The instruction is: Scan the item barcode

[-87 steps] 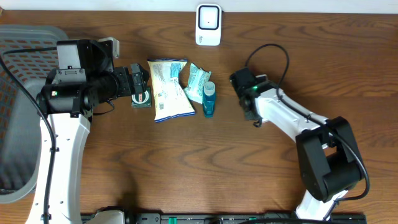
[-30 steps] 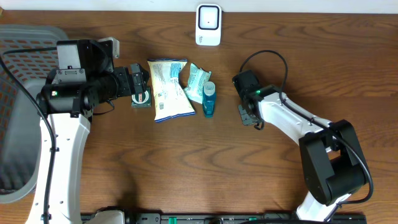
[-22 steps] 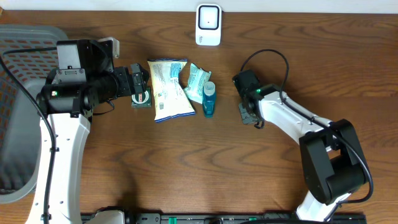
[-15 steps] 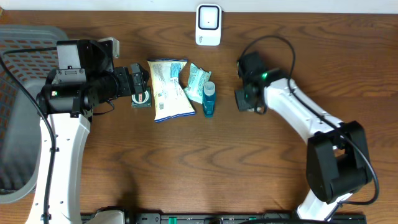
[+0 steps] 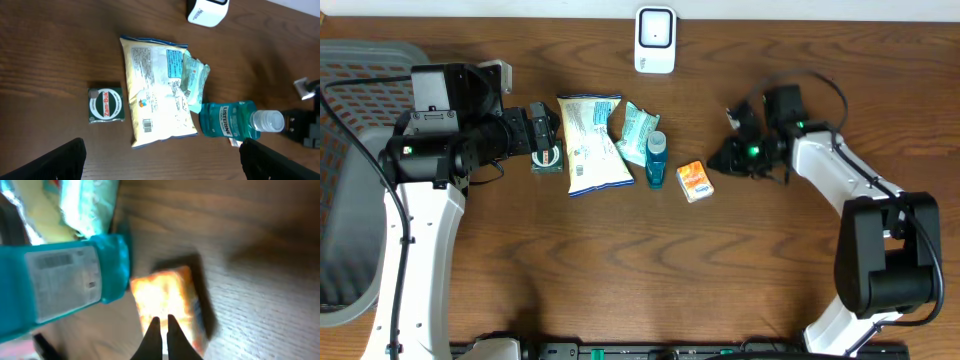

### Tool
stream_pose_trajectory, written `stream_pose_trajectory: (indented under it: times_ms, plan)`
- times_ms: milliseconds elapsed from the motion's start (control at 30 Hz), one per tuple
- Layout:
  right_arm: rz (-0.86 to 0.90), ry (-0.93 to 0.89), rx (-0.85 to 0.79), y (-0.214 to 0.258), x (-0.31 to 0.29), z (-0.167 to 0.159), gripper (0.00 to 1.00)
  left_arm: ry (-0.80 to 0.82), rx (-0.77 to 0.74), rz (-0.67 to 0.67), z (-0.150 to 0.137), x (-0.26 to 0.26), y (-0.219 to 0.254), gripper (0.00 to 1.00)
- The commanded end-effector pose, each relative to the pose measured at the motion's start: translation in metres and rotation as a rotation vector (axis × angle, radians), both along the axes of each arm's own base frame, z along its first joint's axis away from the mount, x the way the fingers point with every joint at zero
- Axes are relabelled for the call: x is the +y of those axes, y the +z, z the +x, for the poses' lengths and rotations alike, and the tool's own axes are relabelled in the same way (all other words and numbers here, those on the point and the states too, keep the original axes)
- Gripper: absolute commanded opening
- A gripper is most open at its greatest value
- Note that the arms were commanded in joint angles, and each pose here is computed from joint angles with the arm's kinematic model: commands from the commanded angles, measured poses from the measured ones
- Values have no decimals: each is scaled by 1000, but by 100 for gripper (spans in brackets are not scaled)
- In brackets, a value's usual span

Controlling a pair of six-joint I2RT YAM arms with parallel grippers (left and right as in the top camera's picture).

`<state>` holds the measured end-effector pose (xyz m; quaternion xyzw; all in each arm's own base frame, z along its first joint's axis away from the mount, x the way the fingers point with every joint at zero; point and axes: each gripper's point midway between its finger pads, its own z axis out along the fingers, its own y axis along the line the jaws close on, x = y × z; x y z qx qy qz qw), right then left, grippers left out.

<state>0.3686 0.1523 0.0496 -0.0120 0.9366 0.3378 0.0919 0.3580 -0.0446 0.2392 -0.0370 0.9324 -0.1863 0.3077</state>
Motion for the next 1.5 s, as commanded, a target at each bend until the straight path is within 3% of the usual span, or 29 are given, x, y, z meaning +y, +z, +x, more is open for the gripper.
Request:
stream_pose_trajectory:
  times_ms: [0,300,467,567,733,967,1300,1467]
  plan:
    - [108,-58,89,-5,-3,-17,1,-9,-5,15,1,1,-1,98]
    - [85,-20,-3,17,1,-7,19,-9,-5,15,1,1,-1,98]
    - [-127,-34,-149,42,-8,6,25,-9,-5,15,1,1,-1,98]
    - [-270,50,-282,58,0,3,28,-9,-5,15,1,1,-1,98]
    - [-497,194,-410,54,26,-9,30,-9,-5,15,1,1,-1,98]
    - [-766,282,-429,16,39,-23,30,-9,-5,15,1,1,-1,98]
    - [-841,330,-321,-29,35,-35,30,-9,-5,15,1,1,-1,98]
    - [-841,328,-320,-28,34,-35,24,-9,-5,15,1,1,-1,98]
